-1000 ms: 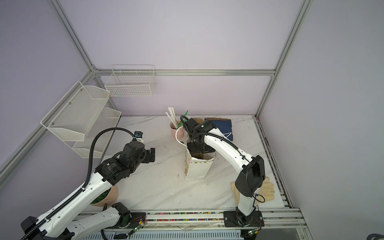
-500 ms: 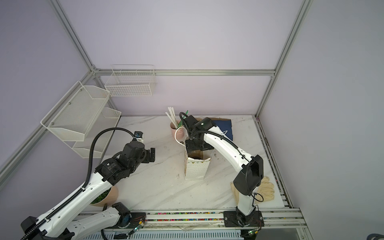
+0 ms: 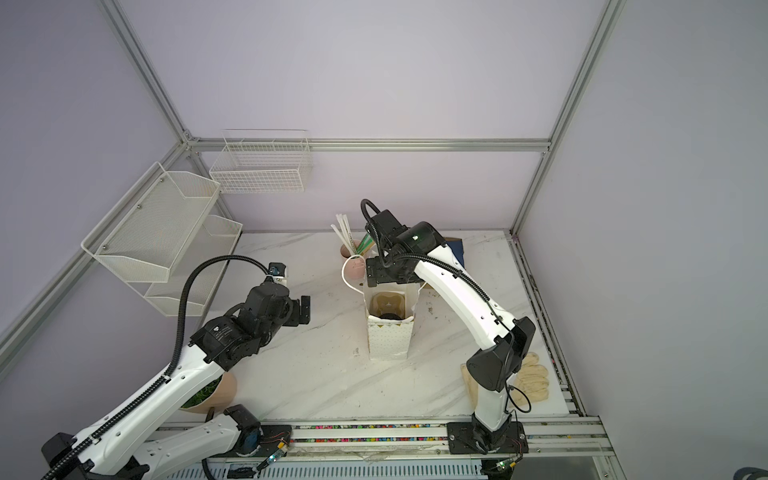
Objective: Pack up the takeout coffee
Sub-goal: 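Open the right gripper and lift it up out of the bag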
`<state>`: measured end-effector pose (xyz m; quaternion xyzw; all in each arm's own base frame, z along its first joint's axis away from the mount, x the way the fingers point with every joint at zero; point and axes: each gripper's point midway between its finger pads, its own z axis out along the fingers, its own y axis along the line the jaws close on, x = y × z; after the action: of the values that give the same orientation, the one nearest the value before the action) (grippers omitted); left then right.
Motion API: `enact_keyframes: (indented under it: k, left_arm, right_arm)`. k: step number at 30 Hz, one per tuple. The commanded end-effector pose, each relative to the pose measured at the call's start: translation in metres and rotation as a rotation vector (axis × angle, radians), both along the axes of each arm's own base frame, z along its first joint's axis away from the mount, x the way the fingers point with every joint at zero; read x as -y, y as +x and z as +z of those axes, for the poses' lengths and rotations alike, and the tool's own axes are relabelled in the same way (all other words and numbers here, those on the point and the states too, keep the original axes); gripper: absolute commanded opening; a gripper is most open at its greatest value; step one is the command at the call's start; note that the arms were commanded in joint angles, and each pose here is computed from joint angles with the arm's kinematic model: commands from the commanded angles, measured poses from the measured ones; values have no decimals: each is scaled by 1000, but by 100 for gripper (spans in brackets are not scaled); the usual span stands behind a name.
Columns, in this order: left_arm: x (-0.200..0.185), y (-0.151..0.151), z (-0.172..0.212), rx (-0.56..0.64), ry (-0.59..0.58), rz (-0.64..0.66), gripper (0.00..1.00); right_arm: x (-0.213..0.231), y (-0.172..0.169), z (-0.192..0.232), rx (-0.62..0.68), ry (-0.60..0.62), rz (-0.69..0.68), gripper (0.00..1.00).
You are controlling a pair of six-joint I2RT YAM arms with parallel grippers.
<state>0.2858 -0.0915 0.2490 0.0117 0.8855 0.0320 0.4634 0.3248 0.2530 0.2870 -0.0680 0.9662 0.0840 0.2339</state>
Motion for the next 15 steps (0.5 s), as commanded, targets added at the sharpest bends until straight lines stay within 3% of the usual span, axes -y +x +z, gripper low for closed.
enact_keyframes:
  k: [1, 7, 15]
  left_arm:
    - [0, 3, 5, 22, -1, -3, 100]
    - [7, 6, 15, 52, -52, -17, 100]
    - [38, 28, 74, 136, -195, -72, 100]
  right_arm:
    - [1, 6, 19, 52, 15, 3, 97]
    - [-13, 8, 72, 178, 155, 57, 97]
    - [-6, -4, 142, 404, 345, 80, 97]
